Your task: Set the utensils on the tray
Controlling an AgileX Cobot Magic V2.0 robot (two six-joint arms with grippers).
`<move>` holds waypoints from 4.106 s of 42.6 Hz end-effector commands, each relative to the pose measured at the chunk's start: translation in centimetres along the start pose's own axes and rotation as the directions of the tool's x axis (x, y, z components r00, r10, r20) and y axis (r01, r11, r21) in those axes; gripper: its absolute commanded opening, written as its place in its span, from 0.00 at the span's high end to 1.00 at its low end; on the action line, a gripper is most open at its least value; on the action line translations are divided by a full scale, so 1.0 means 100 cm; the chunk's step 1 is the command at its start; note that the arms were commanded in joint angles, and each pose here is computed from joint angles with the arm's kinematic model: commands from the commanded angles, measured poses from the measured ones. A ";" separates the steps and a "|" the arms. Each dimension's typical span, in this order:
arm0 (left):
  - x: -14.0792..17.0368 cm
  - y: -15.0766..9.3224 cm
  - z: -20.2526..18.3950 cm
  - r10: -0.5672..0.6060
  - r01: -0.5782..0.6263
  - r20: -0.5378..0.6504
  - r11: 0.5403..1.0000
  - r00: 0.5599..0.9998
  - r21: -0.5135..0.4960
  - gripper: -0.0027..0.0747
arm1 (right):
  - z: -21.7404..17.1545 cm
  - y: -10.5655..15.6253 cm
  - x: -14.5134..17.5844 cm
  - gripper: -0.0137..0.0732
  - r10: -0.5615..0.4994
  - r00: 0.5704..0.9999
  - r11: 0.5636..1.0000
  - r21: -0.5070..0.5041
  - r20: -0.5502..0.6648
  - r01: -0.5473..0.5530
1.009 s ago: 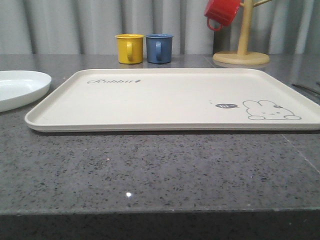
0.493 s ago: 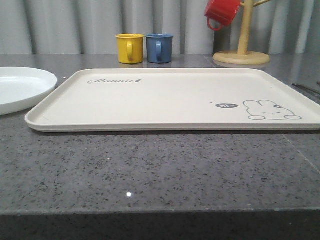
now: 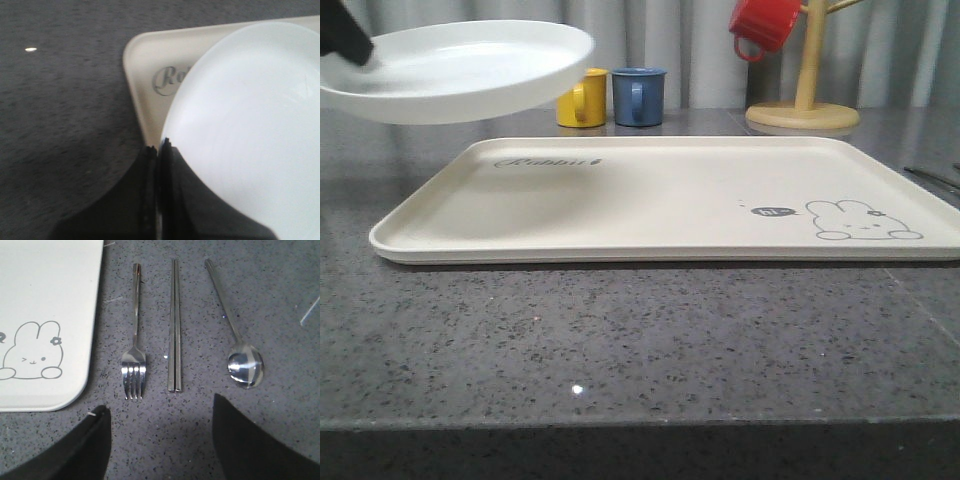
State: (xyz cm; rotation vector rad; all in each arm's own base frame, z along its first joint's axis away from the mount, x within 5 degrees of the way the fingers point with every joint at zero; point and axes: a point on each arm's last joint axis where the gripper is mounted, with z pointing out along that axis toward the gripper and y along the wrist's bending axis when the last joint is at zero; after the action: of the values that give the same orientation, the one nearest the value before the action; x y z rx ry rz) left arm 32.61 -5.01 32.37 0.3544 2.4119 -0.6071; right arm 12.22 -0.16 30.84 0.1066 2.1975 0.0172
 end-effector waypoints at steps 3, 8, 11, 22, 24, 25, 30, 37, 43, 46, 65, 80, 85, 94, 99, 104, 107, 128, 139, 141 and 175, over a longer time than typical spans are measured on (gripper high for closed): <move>-0.013 -0.038 0.018 0.057 -0.062 0.064 0.996 0.996 0.070 0.99 | -0.004 0.000 -0.013 0.30 -0.016 0.996 1.000 0.004 0.084 0.016; -0.009 -0.049 0.047 0.077 -0.078 0.013 0.992 0.997 0.101 0.99 | -0.004 0.000 -0.013 0.30 -0.016 0.996 1.000 0.004 0.084 0.016; -0.006 -0.049 0.061 0.076 -0.074 -0.013 0.992 0.997 0.106 0.99 | -0.004 0.000 -0.013 0.30 -0.016 0.996 1.000 0.004 0.084 0.016; 0.000 -0.037 0.083 0.028 -0.022 -0.070 0.996 0.997 0.087 0.88 | -0.003 0.000 -0.013 0.30 -0.016 0.996 1.000 0.004 0.083 0.016; 0.000 -0.037 0.083 0.028 -0.022 -0.072 0.996 0.997 0.088 0.80 | -0.003 0.000 -0.013 0.30 -0.016 0.996 1.000 0.004 0.083 0.016; 0.000 -0.037 0.083 0.029 -0.023 -0.073 0.996 0.997 0.089 0.73 | -0.003 0.000 -0.013 0.30 -0.016 0.996 1.000 0.004 0.083 0.016; 0.001 -0.038 0.081 0.041 -0.032 -0.090 0.995 0.995 0.097 0.46 | -0.003 0.000 -0.013 0.30 -0.016 0.996 1.000 0.004 0.083 0.016; -0.002 -0.046 0.061 0.096 -0.089 -0.081 0.992 0.992 0.092 0.34 | -0.003 0.000 -0.013 0.30 -0.016 0.996 1.000 0.004 0.083 0.016; -0.003 -0.066 0.026 0.177 -0.173 -0.038 0.980 0.983 0.094 0.34 | -0.003 0.000 -0.013 0.30 -0.016 0.996 1.000 0.004 0.083 0.016; 0.000 -0.080 0.009 0.226 -0.222 -0.039 0.971 0.973 0.083 0.34 | -0.003 0.000 -0.013 0.30 -0.016 0.996 1.000 0.004 0.083 0.016; 0.061 -0.159 -0.071 0.487 -0.485 0.016 0.871 0.873 -0.083 0.34 | -0.004 0.000 -0.013 0.30 -0.016 0.996 1.000 0.004 0.084 0.016; 0.114 -0.145 -0.109 0.483 -0.481 0.130 0.876 0.866 -0.049 0.34 | -0.004 0.000 -0.013 0.30 -0.015 0.996 1.000 0.003 0.083 0.015; 0.121 -0.142 -0.113 0.483 -0.481 0.135 0.875 0.865 -0.049 0.34 | -0.004 0.000 -0.017 0.30 -0.026 0.997 1.000 0.003 0.073 0.026; 0.121 -0.143 -0.113 0.483 -0.481 0.141 0.875 0.864 -0.049 0.34 | 0.006 0.007 -0.040 0.30 -0.064 0.996 0.998 -0.031 -0.070 0.062; 0.120 -0.143 -0.112 0.483 -0.481 0.140 0.876 0.865 -0.049 0.34 | 0.021 0.010 -0.054 0.30 -0.069 0.983 0.997 -0.049 -0.169 0.062; 0.120 -0.143 -0.112 0.483 -0.481 0.140 0.876 0.865 -0.049 0.34 | 0.038 0.013 -0.069 0.30 -0.071 0.965 0.997 -0.048 -0.254 0.061; 0.120 -0.143 -0.112 0.483 -0.481 0.140 0.876 0.865 -0.049 0.34 | 0.050 0.014 -0.076 0.31 -0.072 0.949 0.997 -0.047 -0.307 0.060; 0.120 -0.143 -0.112 0.483 -0.481 0.140 0.876 0.865 -0.049 0.34 | 0.134 0.023 -0.108 0.31 -0.053 0.869 0.998 -0.060 -0.492 0.027; 0.120 -0.143 -0.112 0.483 -0.481 0.140 0.876 0.865 -0.049 0.34 | 0.166 0.024 -0.111 0.31 -0.053 0.846 0.998 -0.057 -0.531 0.026; 0.120 -0.143 -0.112 0.483 -0.481 0.140 0.876 0.865 -0.049 0.34 | 0.170 0.025 -0.112 0.31 -0.052 0.846 0.998 -0.057 -0.531 0.026; 0.120 -0.143 -0.112 0.483 -0.481 0.140 0.876 0.865 -0.049 0.34 | 0.196 0.025 -0.105 0.76 -0.051 0.814 0.998 -0.053 -0.579 0.025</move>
State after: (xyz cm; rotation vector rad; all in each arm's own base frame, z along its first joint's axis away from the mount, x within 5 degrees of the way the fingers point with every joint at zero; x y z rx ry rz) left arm 12.03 -10.09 36.16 0.8919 2.1494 -0.3242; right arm 34.39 1.05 25.87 0.0406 2.8911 0.0851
